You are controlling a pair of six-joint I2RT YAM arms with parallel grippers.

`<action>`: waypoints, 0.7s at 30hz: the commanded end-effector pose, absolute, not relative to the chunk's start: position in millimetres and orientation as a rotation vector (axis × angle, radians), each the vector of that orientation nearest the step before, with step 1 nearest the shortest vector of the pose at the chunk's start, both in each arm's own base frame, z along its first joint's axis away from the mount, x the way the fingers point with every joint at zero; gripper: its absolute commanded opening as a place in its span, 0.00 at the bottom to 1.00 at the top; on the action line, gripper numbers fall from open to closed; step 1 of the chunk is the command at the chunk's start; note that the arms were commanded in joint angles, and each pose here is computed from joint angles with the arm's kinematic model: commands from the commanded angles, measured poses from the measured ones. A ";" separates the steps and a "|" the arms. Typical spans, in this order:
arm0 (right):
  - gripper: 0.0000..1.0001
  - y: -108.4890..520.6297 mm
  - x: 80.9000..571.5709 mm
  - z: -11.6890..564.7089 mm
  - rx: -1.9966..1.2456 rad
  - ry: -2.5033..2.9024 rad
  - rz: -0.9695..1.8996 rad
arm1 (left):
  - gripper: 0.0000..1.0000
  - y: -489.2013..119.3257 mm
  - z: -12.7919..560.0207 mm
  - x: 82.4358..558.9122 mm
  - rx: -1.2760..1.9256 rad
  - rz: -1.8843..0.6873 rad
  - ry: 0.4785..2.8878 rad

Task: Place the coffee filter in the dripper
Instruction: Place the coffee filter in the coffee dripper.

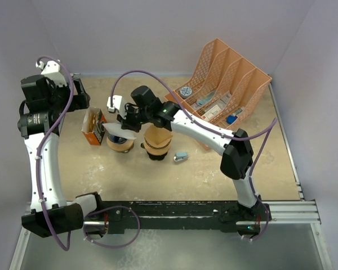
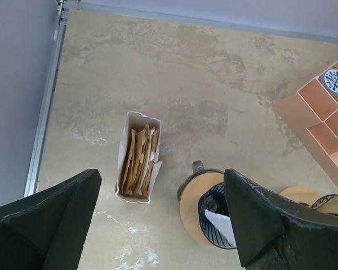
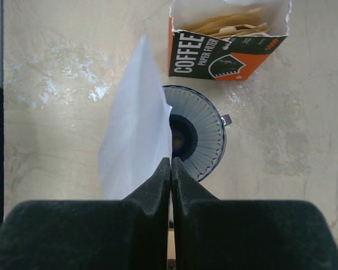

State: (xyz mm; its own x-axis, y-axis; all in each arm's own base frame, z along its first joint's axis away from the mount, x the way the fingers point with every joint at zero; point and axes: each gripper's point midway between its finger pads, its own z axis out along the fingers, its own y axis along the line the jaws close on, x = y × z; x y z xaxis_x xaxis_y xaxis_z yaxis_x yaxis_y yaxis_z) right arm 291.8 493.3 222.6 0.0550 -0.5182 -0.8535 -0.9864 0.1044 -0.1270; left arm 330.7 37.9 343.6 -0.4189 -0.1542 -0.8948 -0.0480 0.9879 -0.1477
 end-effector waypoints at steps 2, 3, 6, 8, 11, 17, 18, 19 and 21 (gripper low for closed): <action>0.08 498.2 299.5 251.0 -1.454 1.551 0.719 | 0.91 32.5 341.4 329.6 -0.100 -0.147 1.995; 0.10 498.6 299.5 250.8 -1.450 1.557 0.725 | 0.91 32.0 338.1 329.8 -0.097 -0.151 2.004; 0.20 502.0 292.8 248.4 -1.456 1.568 0.776 | 0.90 30.9 326.7 328.0 -0.080 -0.156 2.037; 0.26 504.3 289.5 249.2 -1.466 1.555 0.805 | 0.90 30.4 320.3 326.0 -0.070 -0.155 2.055; 0.34 506.4 287.0 248.6 -1.472 1.549 0.827 | 0.91 29.6 311.1 323.2 -0.060 -0.157 2.078; 0.39 504.6 294.2 243.5 -1.453 1.562 0.829 | 0.91 18.8 297.8 314.6 0.014 -0.203 2.104; 0.40 502.9 296.9 243.6 -1.441 1.565 0.833 | 0.91 16.8 294.4 313.0 0.019 -0.215 2.109; 0.40 501.1 298.7 243.2 -1.429 1.570 0.837 | 0.91 15.0 290.2 311.8 0.023 -0.227 2.117; 0.40 498.9 300.7 243.9 -1.418 1.566 0.856 | 0.91 9.4 278.9 307.2 0.056 -0.258 2.147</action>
